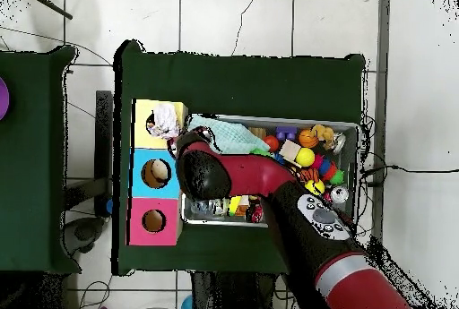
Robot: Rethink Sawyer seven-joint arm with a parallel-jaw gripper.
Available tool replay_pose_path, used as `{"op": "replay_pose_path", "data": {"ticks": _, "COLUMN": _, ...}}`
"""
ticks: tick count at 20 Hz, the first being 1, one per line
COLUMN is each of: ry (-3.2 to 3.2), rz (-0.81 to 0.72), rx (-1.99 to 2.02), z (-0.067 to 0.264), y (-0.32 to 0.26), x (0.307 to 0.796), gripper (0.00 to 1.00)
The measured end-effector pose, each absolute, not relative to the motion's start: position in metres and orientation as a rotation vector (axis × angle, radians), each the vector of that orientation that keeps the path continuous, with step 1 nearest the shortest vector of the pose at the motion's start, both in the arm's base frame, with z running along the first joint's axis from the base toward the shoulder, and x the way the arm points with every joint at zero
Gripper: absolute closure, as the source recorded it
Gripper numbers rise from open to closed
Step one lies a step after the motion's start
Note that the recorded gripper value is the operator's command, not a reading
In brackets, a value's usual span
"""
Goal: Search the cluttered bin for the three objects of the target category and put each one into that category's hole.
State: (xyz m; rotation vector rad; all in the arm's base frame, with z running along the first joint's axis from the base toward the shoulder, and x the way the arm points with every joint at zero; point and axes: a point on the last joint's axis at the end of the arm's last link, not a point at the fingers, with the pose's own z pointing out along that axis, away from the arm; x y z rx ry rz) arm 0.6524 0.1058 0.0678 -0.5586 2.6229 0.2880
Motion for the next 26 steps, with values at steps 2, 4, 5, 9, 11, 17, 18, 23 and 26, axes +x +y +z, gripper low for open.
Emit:
{"op": "replay_pose_path", "data": {"ticks": 2, "ry": 2.641, "rz": 0.293, "rx": -0.571, "z": 0.070, "y": 0.105, "x": 0.651, "gripper": 1.00}}
{"op": "replay_pose_path", "data": {"ticks": 4, "ry": 2.668, "rz": 0.304, "rx": -0.587, "z": 0.072, "y": 0.105, "x": 0.647, "gripper": 1.00}}
{"op": "replay_pose_path", "data": {"ticks": 5, "ry": 2.681, "rz": 0.309, "rx": -0.595, "z": 0.072, "y": 0.105, "x": 0.646, "gripper": 1.00}}
{"op": "replay_pose_path", "data": {"ticks": 9, "ry": 2.731, "rz": 0.327, "rx": -0.628, "z": 0.078, "y": 0.104, "x": 0.640, "gripper": 1.00}}
{"op": "replay_pose_path", "data": {"ticks": 11, "ry": 2.742, "rz": 0.328, "rx": -0.639, "z": 0.081, "y": 0.103, "x": 0.640, "gripper": 1.00}}
{"op": "replay_pose_path", "data": {"ticks": 17, "ry": 2.732, "rz": 0.303, "rx": -0.667, "z": 0.099, "y": 0.108, "x": 0.644, "gripper": 1.00}}
{"op": "replay_pose_path", "data": {"ticks": 18, "ry": 2.728, "rz": 0.301, "rx": -0.674, "z": 0.100, "y": 0.111, "x": 0.645, "gripper": 1.00}}
{"op": "replay_pose_path", "data": {"ticks": 23, "ry": 2.709, "rz": 0.295, "rx": -0.707, "z": 0.105, "y": 0.132, "x": 0.648, "gripper": 1.00}}
{"op": "replay_pose_path", "data": {"ticks": 26, "ry": 2.689, "rz": 0.280, "rx": -0.751, "z": 0.108, "y": 0.159, "x": 0.652, "gripper": 1.00}}
